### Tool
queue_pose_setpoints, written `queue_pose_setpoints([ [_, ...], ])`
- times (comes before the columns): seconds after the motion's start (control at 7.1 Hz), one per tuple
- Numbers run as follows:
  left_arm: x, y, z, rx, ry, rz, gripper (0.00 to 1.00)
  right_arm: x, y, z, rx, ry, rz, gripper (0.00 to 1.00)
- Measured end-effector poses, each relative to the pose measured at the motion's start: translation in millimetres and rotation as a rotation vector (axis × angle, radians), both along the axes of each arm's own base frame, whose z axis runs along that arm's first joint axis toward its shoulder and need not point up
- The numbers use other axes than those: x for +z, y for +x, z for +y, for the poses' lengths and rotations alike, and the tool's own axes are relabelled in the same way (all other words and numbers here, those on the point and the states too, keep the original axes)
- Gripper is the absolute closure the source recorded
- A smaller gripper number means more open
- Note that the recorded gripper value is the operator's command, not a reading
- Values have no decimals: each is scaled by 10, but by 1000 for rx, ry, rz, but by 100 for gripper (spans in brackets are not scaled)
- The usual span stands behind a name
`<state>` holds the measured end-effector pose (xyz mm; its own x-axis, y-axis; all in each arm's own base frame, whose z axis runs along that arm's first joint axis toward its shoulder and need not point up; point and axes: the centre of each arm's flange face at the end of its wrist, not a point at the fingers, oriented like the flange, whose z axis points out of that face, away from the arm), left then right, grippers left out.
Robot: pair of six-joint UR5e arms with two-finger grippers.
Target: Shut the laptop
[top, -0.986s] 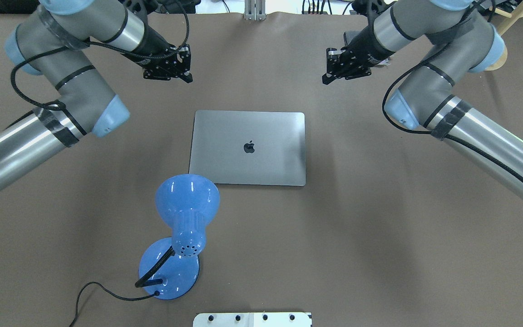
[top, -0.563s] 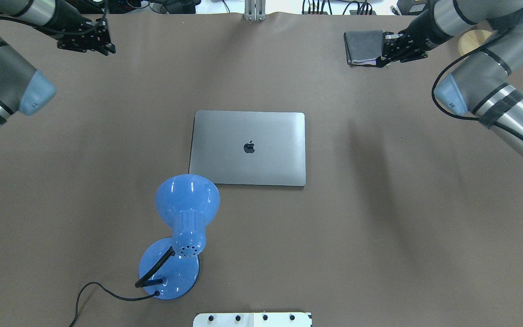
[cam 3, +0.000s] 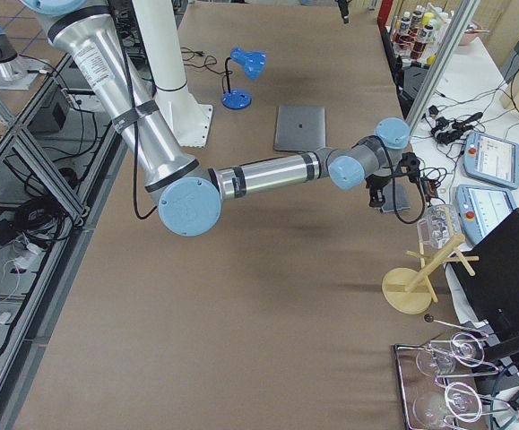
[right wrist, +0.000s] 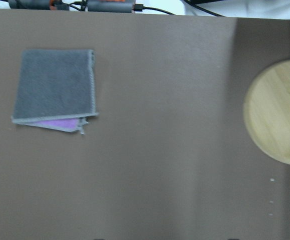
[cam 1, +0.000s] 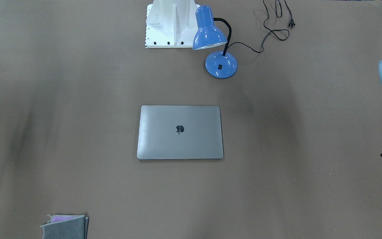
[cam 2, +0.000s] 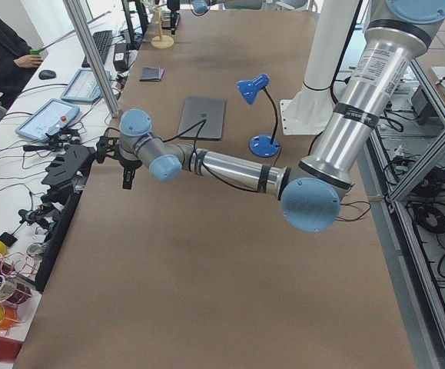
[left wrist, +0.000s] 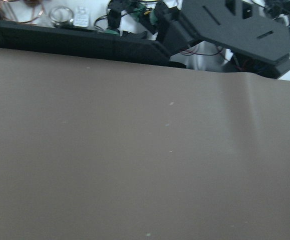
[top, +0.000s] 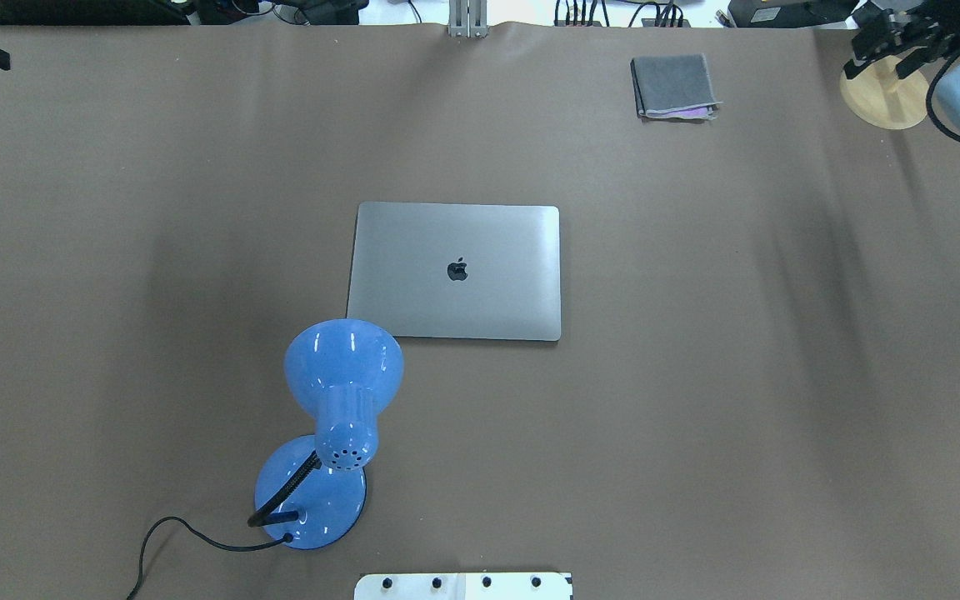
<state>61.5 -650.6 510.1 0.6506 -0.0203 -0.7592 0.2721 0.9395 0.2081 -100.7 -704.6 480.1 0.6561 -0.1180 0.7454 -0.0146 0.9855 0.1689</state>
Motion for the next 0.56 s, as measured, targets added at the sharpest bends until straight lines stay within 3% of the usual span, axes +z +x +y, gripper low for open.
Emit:
queue_pose_setpoints([
  [0.28,633,-698,343,49,-10,-105,2,526,639,223,-58,22,88,0],
  [0.56,1238,-1172,856,86,-36,-152,2,485,1047,681,-129,-28,204,0],
])
